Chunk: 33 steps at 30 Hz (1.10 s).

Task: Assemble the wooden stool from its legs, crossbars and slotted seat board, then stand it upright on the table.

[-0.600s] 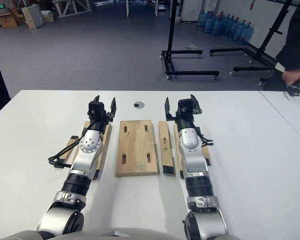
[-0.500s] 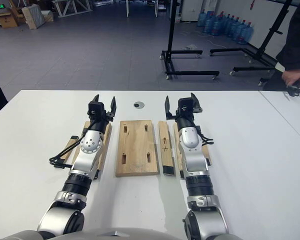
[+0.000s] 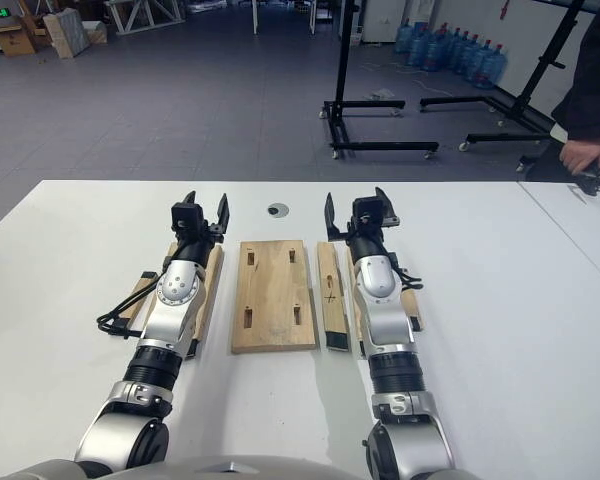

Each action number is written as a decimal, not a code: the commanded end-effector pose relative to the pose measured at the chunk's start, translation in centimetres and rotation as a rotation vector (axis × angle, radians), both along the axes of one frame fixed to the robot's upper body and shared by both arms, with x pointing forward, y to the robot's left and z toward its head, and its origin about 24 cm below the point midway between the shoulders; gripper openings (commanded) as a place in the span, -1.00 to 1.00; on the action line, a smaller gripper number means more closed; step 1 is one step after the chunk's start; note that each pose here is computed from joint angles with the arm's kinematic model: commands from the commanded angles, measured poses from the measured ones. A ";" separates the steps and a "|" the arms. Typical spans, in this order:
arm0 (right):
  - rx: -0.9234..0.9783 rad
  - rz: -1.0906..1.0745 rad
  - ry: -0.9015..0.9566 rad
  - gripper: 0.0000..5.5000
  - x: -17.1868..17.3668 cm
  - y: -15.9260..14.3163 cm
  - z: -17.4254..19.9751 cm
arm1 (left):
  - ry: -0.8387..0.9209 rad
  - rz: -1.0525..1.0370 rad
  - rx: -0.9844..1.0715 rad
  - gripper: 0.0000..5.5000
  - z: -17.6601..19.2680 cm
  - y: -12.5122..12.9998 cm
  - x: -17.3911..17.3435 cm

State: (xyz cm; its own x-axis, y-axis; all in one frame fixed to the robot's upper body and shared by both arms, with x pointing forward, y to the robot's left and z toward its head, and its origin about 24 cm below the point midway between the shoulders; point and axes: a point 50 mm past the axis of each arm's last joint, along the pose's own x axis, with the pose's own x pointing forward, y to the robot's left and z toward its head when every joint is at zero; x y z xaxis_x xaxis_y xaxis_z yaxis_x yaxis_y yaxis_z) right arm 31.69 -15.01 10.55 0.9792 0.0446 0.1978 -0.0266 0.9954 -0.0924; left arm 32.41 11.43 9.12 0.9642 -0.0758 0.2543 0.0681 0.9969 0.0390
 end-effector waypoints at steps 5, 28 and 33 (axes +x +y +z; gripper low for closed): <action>0.019 0.034 -0.022 0.59 -0.5 0.3 0.3 | -0.012 -0.009 -0.027 0.17 0.2 0.0 -0.4; 0.004 0.001 -0.024 0.50 -0.6 0.0 0.3 | 0.009 -0.007 -0.016 0.35 0.1 0.2 -0.4; 0.003 -0.079 0.057 0.50 -1.6 -4.2 -0.5 | 0.012 0.014 0.000 0.35 -0.1 0.2 -0.6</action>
State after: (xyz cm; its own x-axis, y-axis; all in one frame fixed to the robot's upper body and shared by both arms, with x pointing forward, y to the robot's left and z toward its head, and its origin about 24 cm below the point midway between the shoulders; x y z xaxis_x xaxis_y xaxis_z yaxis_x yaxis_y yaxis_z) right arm 30.84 -16.62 10.66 0.9806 0.0155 0.1953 0.0002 0.9968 -0.0803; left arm 32.04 11.59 9.27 0.9637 -0.0715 0.2573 0.0674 0.9974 0.0248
